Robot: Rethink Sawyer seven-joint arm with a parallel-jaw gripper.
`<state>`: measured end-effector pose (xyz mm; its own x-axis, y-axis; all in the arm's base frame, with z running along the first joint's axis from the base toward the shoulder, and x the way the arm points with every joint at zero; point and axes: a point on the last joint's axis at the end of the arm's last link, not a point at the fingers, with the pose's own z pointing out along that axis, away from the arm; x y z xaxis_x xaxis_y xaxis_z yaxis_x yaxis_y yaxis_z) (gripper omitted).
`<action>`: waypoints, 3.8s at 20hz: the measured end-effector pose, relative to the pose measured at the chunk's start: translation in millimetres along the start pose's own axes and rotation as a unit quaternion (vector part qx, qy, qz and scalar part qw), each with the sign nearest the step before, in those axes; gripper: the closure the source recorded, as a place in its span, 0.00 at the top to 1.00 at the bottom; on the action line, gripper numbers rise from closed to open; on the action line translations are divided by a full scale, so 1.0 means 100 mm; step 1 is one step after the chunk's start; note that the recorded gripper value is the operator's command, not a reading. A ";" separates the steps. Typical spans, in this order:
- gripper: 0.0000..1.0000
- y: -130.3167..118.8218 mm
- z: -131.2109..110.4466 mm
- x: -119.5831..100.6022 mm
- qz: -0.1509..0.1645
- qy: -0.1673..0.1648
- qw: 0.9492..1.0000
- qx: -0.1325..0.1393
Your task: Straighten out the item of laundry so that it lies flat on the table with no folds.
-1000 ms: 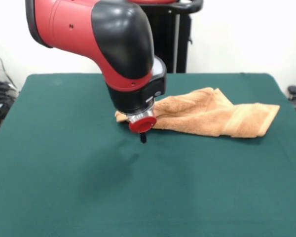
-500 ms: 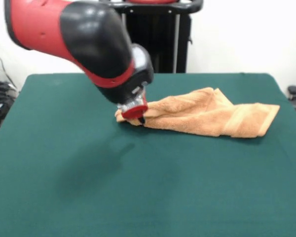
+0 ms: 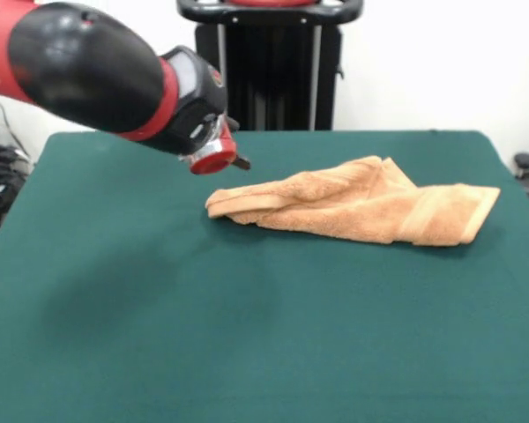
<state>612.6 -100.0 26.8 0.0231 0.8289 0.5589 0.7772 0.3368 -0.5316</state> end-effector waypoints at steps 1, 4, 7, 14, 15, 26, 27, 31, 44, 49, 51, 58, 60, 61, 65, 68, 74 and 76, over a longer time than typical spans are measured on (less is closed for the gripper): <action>1.00 0.00 0.00 -0.03 0.000 0.002 1.000 -0.002; 1.00 0.04 0.05 -0.15 0.002 -0.008 1.000 -0.013; 1.00 0.12 0.15 -0.26 0.000 -0.040 0.999 -0.034; 1.00 0.44 0.36 -0.47 -0.008 -0.102 0.989 -0.103; 1.00 0.47 0.37 -0.48 -0.010 -0.108 0.988 -0.110; 1.00 0.52 0.45 -0.44 -0.016 -0.132 0.982 -0.130; 1.00 0.52 0.45 -0.44 -0.016 -0.132 0.982 -0.130; 1.00 0.52 0.45 -0.44 -0.016 -0.132 0.983 -0.131; 1.00 0.55 0.42 -0.37 -0.047 -0.176 0.978 -0.099; 1.00 0.51 0.33 -0.33 -0.062 -0.201 0.975 -0.069; 1.00 0.49 0.28 -0.32 -0.065 -0.207 0.974 -0.061; 1.00 0.36 -0.04 -0.30 -0.066 -0.227 0.971 -0.033; 1.00 0.34 -0.10 -0.30 -0.064 -0.227 0.971 -0.033; 1.00 0.31 -0.14 -0.29 -0.062 -0.224 0.972 -0.034; 1.00 0.24 -0.29 -0.31 -0.048 -0.191 0.979 -0.054; 1.00 0.23 -0.36 -0.33 -0.041 -0.165 0.983 -0.073; 1.00 0.18 -0.42 -0.37 -0.027 -0.120 0.987 -0.099; 1.00 0.17 -0.40 -0.37 -0.025 -0.113 0.988 -0.100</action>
<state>650.2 -143.2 22.9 -0.1416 0.8994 0.4135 0.8833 0.3034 -0.3575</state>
